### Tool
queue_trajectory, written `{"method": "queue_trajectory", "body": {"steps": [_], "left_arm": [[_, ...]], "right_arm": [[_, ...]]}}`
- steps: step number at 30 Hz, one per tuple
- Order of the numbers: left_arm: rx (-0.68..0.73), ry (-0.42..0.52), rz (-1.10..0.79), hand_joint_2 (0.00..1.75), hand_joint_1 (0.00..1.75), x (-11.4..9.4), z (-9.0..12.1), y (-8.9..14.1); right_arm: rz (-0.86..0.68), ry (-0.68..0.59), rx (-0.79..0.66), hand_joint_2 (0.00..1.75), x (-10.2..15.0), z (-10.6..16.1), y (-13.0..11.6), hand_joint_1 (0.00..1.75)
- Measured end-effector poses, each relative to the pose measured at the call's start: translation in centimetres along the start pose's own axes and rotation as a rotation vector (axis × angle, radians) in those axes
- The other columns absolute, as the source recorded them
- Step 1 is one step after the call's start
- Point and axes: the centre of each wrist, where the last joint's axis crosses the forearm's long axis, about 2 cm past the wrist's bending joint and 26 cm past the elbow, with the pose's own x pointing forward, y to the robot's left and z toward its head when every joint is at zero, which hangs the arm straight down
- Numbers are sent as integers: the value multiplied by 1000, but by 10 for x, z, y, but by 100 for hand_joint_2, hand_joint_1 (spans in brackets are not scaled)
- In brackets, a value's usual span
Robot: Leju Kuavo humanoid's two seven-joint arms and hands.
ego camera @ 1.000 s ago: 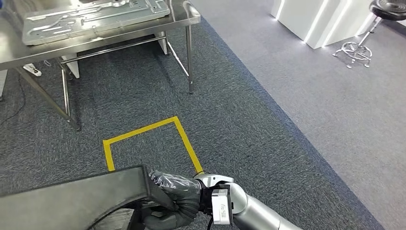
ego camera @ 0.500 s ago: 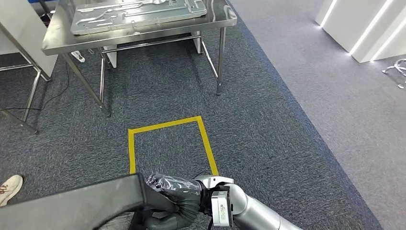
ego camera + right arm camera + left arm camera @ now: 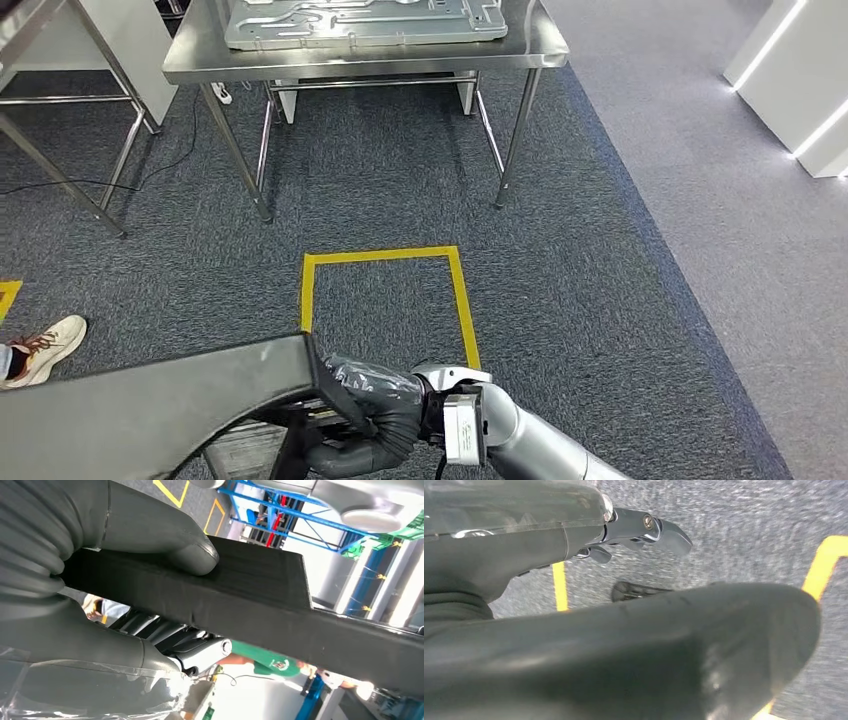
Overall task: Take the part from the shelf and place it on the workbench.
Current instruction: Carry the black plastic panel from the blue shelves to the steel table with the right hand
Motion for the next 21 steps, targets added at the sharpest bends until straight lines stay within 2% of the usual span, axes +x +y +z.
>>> {"method": "queue_trajectory", "body": {"steps": [21], "left_arm": [[13, -11, 33, 0, 0, -6, 3, 5]], "right_arm": [[5, 4, -18, 175, 2, 6, 0, 161]]}}
